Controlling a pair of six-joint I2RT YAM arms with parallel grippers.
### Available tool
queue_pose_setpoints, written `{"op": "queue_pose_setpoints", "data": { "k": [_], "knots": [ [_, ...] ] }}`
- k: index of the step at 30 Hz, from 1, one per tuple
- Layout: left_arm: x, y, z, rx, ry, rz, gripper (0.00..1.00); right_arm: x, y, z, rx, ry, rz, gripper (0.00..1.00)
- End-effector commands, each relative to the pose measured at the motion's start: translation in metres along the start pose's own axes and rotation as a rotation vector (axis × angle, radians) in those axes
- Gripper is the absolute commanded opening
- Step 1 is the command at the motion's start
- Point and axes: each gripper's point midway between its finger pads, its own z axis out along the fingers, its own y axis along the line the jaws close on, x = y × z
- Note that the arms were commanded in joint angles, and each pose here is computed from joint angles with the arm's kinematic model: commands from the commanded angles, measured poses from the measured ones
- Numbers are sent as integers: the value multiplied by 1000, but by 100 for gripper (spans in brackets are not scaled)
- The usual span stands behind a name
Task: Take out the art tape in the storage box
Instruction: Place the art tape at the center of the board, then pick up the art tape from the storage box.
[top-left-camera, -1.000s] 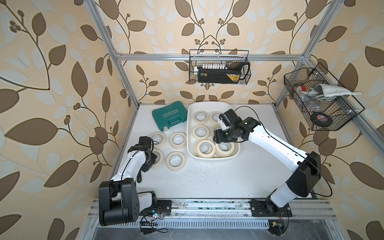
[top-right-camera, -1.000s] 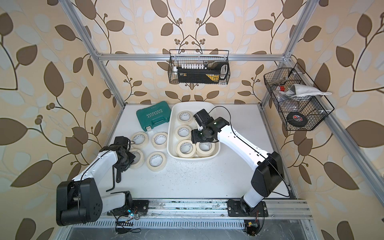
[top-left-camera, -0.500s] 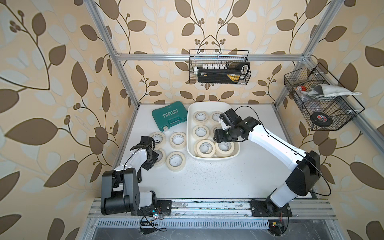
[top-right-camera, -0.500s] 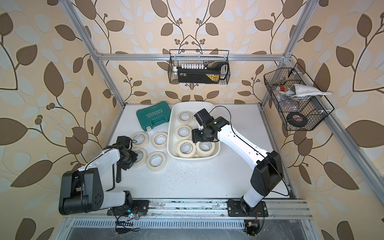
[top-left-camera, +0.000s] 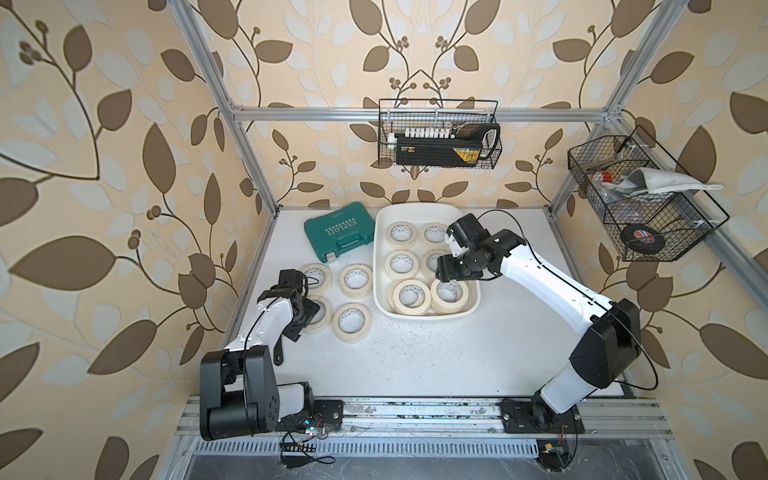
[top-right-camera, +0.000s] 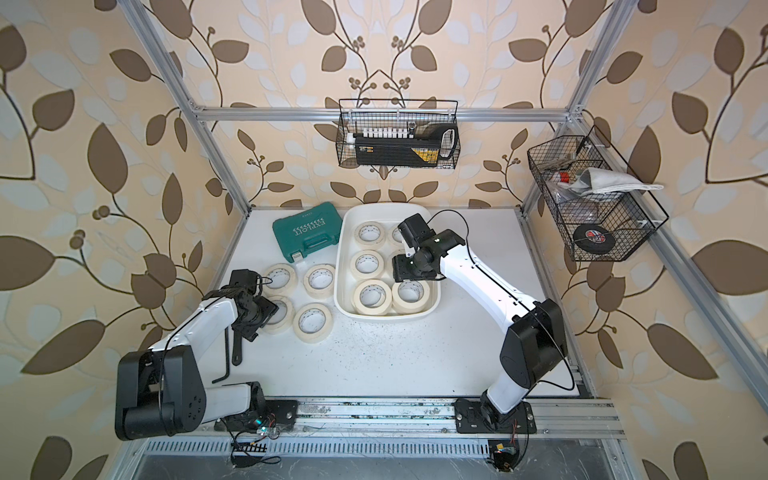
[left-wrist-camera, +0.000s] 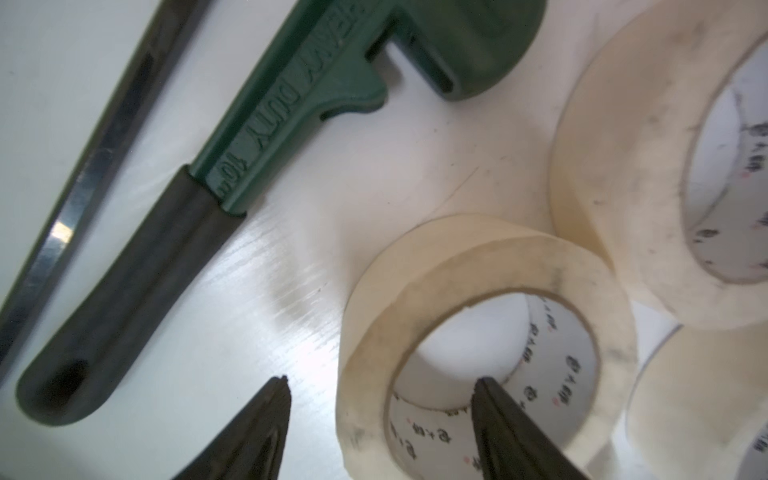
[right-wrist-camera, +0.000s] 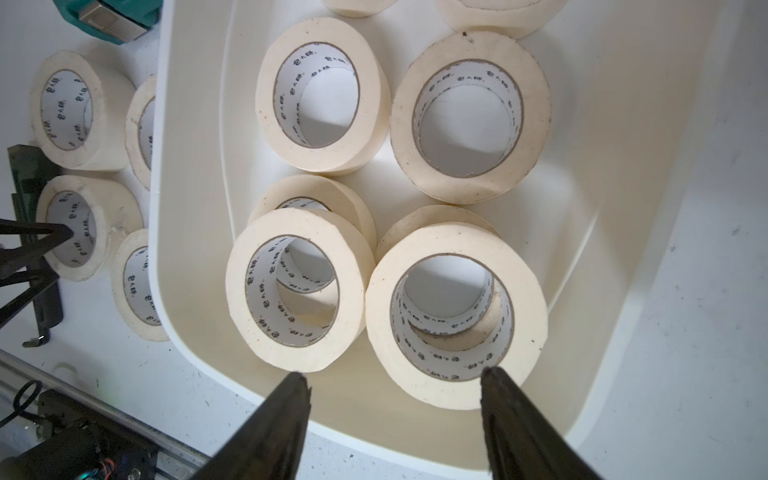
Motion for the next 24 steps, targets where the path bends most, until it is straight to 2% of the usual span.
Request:
{"op": "queue_pose_setpoints", "data": {
  "k": [1, 3, 5, 10, 15, 24],
  "knots": [
    [-12, -17, -35, 63, -65, 73, 82, 10, -18, 12, 50, 74, -38, 67],
    [-14, -24, -50, 67, -98, 119, 94, 8, -30, 15, 114, 68, -45, 67],
    [-14, -30, -64, 55, -128, 176, 98, 6, -36, 19, 151, 70, -67, 67],
    [-8, -54, -95, 84, -167, 323, 99, 3, -45, 31, 177, 83, -89, 67],
    [18, -91, -121, 263, -81, 488, 99, 3, -52, 45, 135, 127, -68, 67],
    [37, -109, -137, 358, -23, 565, 99, 10, -54, 69, 86, 197, -85, 66]
  ]
}}
